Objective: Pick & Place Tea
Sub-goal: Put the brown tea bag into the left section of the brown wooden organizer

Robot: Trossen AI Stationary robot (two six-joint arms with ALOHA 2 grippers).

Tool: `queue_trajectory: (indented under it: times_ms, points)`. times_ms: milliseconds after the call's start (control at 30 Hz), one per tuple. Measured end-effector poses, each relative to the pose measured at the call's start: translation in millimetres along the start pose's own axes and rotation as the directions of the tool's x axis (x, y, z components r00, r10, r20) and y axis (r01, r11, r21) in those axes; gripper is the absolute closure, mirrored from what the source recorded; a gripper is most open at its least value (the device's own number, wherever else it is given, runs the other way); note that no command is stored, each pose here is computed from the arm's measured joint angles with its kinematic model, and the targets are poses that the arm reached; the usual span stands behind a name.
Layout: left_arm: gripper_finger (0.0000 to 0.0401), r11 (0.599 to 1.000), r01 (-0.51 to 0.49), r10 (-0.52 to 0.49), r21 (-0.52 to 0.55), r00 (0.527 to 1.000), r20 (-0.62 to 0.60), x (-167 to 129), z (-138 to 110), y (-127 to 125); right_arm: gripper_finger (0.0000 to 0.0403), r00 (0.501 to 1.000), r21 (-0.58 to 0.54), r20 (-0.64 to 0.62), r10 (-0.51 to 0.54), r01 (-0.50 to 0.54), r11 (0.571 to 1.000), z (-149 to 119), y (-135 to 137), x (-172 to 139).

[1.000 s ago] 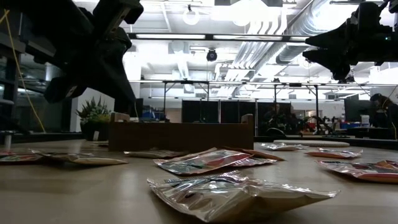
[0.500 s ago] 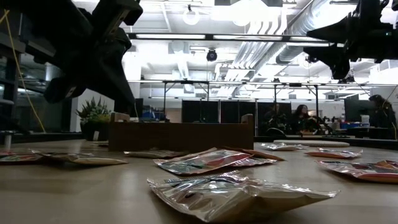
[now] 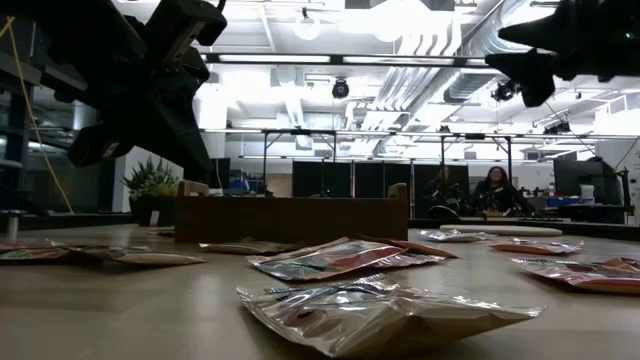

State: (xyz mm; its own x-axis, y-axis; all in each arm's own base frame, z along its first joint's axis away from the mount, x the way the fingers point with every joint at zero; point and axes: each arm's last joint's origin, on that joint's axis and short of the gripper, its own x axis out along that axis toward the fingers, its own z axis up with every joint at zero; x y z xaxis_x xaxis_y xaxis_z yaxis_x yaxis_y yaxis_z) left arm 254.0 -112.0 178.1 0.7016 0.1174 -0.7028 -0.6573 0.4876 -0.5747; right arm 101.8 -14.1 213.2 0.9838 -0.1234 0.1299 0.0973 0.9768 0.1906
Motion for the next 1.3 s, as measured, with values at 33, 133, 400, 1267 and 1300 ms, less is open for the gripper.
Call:
queue_trajectory:
  times_ms: [33, 133, 400, 1267, 1300]
  points:
    - [0.0401, 1.000, 0.000, 0.000, 0.001, 1.000, 0.000, 0, 0, 0, 0.0178, 0.999, -0.016, -0.036, -0.003, 0.003, 1.000, 3, 1, 4]
    - [0.0401, 1.000, 0.000, 0.000, 0.002, 1.000, 0.000, 0, 0, 0, 0.0178, 0.989, -0.037, -0.147, -0.022, 0.016, 0.999, 14, 3, 18]
    - [0.0401, 1.000, -0.007, 0.007, 0.005, 1.000, -0.002, 0, 0, 1, 0.0178, 0.983, 0.150, -0.181, 0.025, 0.002, 0.989, 44, 9, 66]
    - [0.0401, 1.000, -0.009, 0.010, 0.023, 1.000, -0.024, 0, -1, 1, 0.0261, 0.908, 0.245, -0.331, 0.257, -0.180, 0.953, -47, 89, 162]
    - [0.0401, 1.000, -0.009, 0.010, 0.023, 1.000, -0.024, 0, -1, 1, 0.0276, 0.900, 0.214, -0.353, 0.254, -0.187, 0.959, -47, 94, 167]
